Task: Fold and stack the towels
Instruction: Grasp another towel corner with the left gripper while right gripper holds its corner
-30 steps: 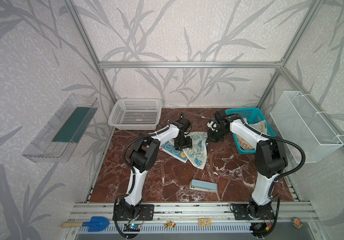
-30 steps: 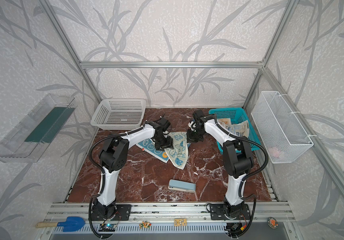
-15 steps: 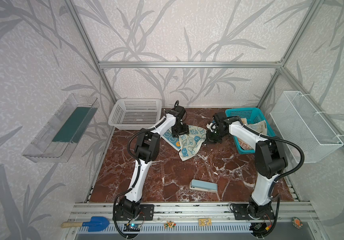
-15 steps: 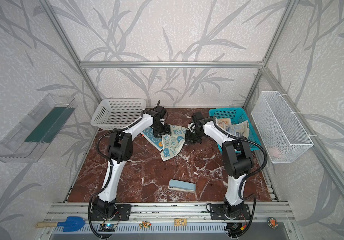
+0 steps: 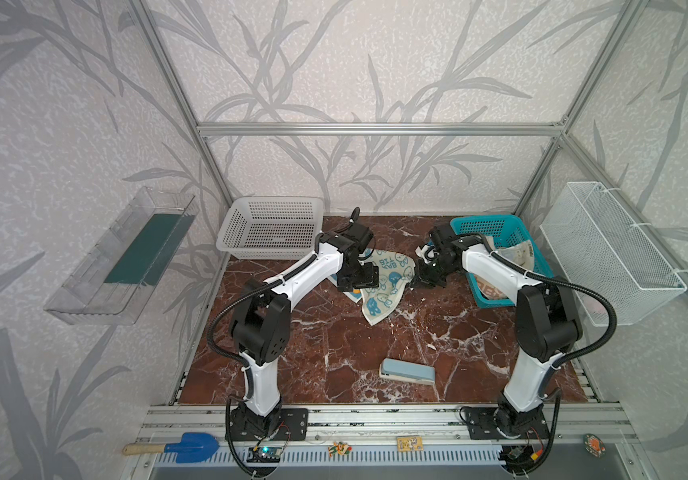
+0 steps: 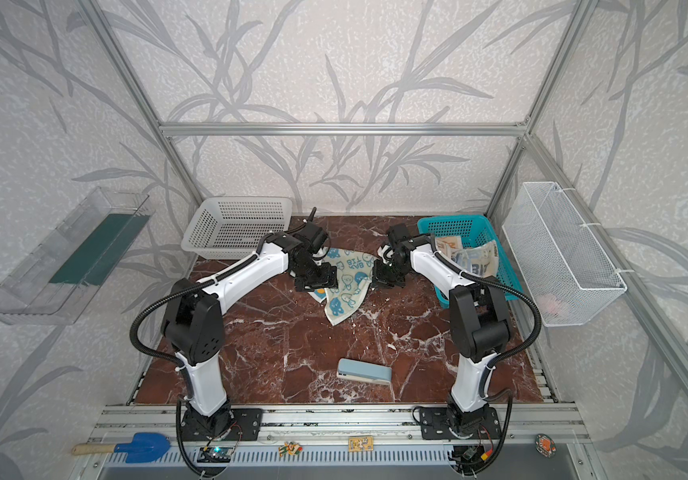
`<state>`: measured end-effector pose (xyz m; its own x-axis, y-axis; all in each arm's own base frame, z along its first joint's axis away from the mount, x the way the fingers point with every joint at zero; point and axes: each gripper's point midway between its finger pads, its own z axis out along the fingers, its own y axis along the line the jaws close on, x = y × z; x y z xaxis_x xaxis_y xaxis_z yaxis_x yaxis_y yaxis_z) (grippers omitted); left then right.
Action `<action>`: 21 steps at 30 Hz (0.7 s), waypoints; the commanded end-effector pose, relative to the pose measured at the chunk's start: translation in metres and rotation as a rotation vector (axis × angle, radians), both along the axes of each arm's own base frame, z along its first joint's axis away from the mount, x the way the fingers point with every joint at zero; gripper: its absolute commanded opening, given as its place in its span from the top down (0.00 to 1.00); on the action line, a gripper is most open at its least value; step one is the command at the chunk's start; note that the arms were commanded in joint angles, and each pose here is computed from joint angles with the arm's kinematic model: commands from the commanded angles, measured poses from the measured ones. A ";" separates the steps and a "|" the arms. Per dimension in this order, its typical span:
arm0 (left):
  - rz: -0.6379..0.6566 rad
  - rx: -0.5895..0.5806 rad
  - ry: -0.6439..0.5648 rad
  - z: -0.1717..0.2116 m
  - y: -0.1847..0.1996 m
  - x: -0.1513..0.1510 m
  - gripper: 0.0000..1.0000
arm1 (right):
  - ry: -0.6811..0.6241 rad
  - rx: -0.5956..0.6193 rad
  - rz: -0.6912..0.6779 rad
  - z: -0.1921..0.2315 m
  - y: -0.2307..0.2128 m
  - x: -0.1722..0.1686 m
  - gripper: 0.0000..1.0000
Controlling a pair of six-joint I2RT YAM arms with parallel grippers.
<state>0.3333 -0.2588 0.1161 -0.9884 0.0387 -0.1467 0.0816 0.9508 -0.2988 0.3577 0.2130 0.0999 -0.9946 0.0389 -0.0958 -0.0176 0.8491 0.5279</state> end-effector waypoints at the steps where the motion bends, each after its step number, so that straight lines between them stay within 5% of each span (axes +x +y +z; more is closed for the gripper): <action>1: -0.060 0.058 0.058 -0.028 -0.011 -0.025 0.22 | -0.017 0.027 -0.001 0.012 0.002 -0.006 1.00; 21: -0.168 0.256 0.117 -0.069 0.006 -0.056 0.32 | -0.001 0.018 -0.003 0.001 -0.004 -0.020 1.00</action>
<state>0.2906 -0.2617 0.0513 -0.9795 0.1985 -0.0327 0.2010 0.9731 -0.1122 0.3410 0.2072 0.0919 -0.9959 0.0443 -0.0791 -0.0039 0.8505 0.5260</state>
